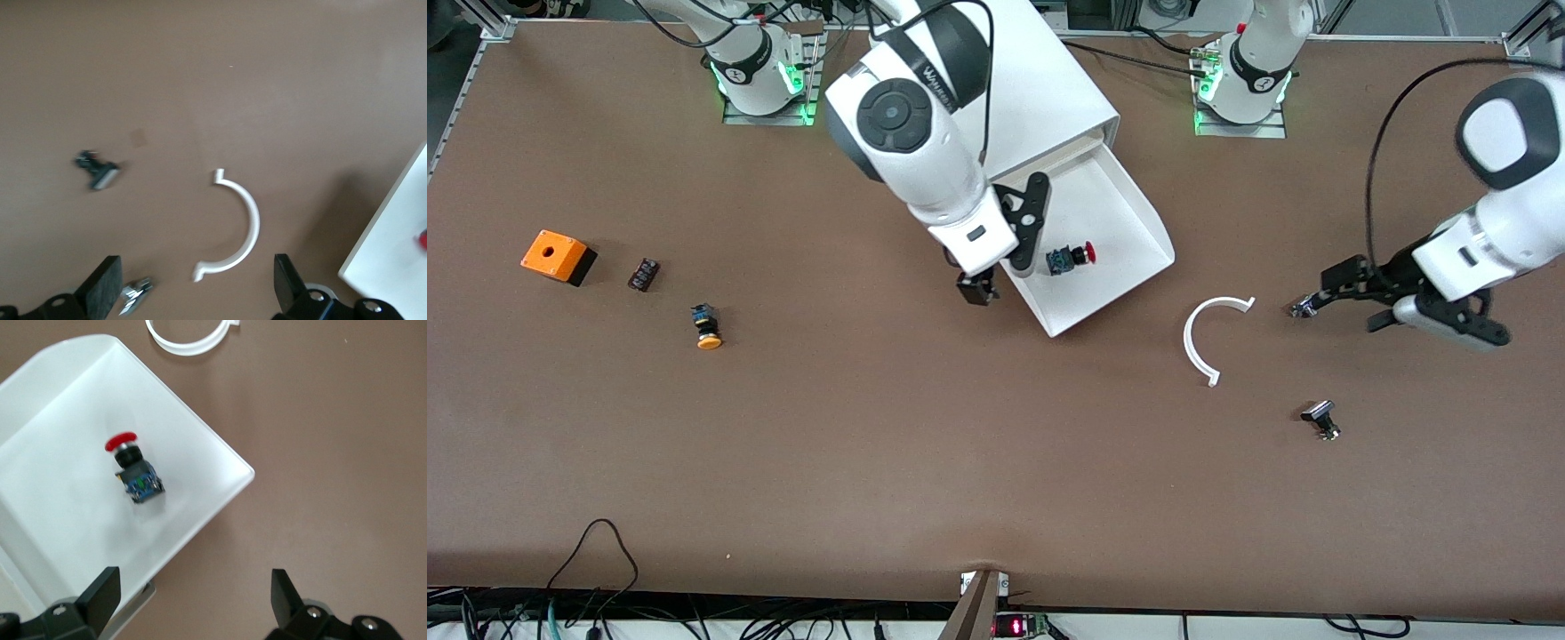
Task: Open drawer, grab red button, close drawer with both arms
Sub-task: 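Lower the right gripper into the drawer while the left gripper withdraws, then close the right gripper on the red button inside the drawer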
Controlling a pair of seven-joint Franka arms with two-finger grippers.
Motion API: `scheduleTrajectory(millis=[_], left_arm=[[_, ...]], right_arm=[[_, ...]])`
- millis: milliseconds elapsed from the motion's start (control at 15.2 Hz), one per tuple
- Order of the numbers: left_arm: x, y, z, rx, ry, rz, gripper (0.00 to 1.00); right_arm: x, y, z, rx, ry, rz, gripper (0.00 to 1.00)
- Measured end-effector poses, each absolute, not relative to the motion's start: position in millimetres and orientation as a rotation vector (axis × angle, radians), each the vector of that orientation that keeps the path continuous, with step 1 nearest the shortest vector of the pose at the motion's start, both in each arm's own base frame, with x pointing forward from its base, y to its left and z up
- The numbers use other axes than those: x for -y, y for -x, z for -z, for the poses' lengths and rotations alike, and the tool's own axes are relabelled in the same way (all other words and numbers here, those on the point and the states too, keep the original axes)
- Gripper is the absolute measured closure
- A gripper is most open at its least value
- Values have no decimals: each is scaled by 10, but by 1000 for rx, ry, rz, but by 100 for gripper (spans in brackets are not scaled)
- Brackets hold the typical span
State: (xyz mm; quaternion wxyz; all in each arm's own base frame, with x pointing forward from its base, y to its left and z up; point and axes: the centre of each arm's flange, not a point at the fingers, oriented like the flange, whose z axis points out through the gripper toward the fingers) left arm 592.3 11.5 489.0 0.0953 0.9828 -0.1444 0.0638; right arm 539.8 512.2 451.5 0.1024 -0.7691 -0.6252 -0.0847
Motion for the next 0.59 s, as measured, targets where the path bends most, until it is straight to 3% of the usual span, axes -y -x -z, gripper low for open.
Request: scheduleTrajectory(millis=[262,590], left_arm=[[-318,-5850,-5551,486,-3028,-143,0],[-548,-5782,-5732,365,-3123,-60,0]], right_arm=[[-5574,-5207,-4196,1902,2210,320,0],[-5957,-4902,-3749,2059,2170,296,0]])
